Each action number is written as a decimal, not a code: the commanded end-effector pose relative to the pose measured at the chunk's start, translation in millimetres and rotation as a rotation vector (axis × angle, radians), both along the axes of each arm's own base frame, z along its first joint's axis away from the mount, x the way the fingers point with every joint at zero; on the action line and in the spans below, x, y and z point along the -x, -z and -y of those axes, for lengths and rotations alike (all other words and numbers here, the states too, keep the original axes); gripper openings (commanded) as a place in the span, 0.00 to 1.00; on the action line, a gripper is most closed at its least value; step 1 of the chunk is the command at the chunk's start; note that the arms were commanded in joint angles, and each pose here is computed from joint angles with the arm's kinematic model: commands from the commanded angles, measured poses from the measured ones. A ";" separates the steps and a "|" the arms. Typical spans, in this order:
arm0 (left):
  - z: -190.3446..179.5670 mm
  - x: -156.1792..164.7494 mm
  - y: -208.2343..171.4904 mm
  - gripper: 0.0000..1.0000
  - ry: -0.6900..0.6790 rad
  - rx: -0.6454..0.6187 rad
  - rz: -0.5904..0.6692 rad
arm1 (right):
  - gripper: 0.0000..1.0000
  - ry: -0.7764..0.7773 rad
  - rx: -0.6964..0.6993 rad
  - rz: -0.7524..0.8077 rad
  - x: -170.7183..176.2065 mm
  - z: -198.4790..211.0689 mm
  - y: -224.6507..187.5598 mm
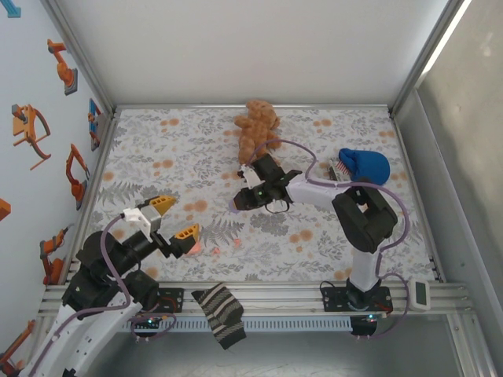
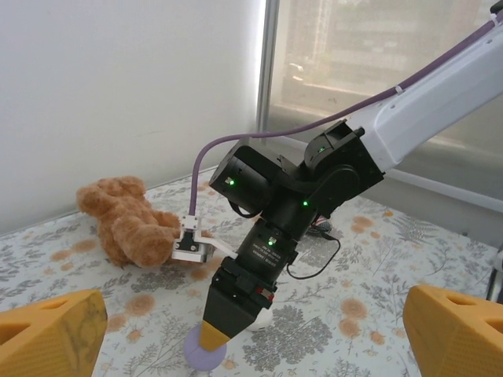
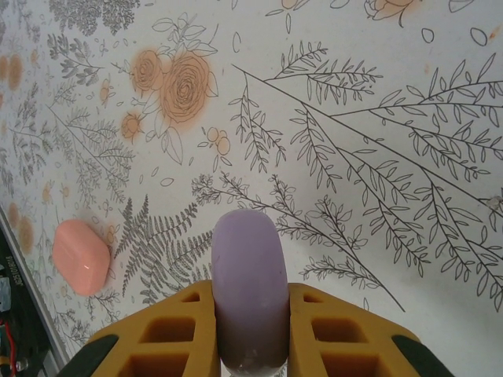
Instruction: Insert wireless bluetooth earbuds into charging case
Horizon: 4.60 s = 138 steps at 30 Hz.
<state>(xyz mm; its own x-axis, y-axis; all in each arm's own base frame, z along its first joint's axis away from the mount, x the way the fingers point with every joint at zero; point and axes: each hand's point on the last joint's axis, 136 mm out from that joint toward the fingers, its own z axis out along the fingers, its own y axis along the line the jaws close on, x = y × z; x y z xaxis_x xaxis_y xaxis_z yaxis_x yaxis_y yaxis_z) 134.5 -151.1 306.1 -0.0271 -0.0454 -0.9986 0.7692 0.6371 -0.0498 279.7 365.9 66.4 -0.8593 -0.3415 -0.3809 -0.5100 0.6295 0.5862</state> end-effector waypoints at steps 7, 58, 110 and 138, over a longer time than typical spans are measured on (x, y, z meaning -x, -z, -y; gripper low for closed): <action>-12.8 3.6 -6.6 0.99 -0.049 0.003 0.054 | 0.08 0.013 -0.001 -0.014 -13.4 -9.0 11.1; -52.3 -51.0 8.7 0.96 -0.419 -0.154 -0.034 | 1.00 -0.337 -0.115 0.825 80.0 -2.3 -123.8; -124.0 -127.5 56.6 0.96 -0.641 0.025 -0.403 | 0.78 -0.975 0.101 0.729 135.2 -134.4 39.7; -120.0 -126.8 54.4 0.96 -0.617 0.034 -0.399 | 0.43 -0.868 0.107 0.803 113.2 -130.0 13.2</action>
